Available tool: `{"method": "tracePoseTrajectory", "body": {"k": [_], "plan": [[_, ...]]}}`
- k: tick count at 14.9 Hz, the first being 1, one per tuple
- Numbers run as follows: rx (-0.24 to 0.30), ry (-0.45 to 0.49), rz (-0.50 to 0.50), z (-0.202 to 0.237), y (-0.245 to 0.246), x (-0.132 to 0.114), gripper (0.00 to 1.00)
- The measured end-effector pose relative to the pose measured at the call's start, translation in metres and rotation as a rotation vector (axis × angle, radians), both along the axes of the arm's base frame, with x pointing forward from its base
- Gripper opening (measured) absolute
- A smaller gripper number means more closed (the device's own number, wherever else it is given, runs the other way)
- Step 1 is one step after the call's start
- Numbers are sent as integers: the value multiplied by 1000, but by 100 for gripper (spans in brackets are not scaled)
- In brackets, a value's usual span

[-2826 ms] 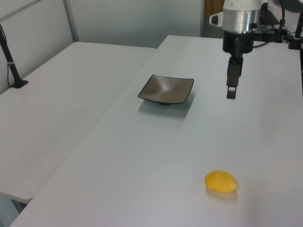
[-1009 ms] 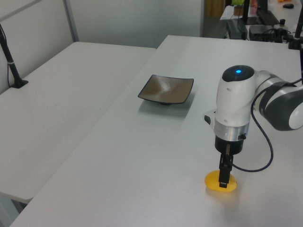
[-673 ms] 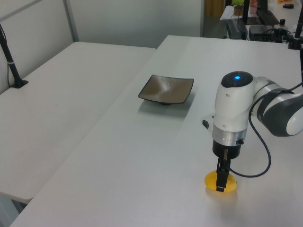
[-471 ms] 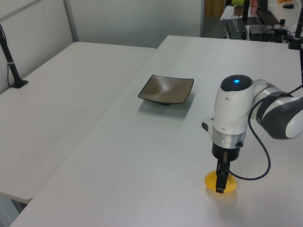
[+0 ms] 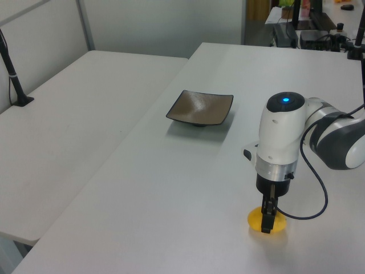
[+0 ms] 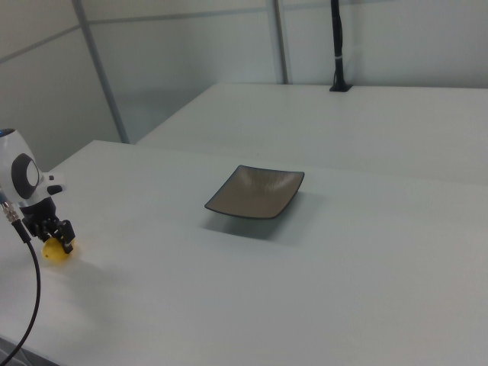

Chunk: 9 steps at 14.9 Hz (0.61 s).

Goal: Put potatoes on a ceramic plate
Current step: 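Lift the grasped yellow potato up off the table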

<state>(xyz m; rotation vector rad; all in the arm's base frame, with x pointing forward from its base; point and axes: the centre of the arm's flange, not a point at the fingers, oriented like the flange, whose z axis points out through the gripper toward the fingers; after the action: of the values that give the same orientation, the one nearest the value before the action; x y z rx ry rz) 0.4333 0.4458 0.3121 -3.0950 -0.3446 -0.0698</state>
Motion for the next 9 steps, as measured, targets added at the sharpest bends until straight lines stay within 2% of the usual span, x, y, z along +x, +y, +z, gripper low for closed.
{"method": "tracePoseTrajectory", "body": {"k": [2, 5, 9], "plan": [[5, -6, -7, 4, -2, 4, 65], [9, -19, -48, 24, -20, 24, 65], [-11, -31, -95, 80, -55, 45, 65]]}}
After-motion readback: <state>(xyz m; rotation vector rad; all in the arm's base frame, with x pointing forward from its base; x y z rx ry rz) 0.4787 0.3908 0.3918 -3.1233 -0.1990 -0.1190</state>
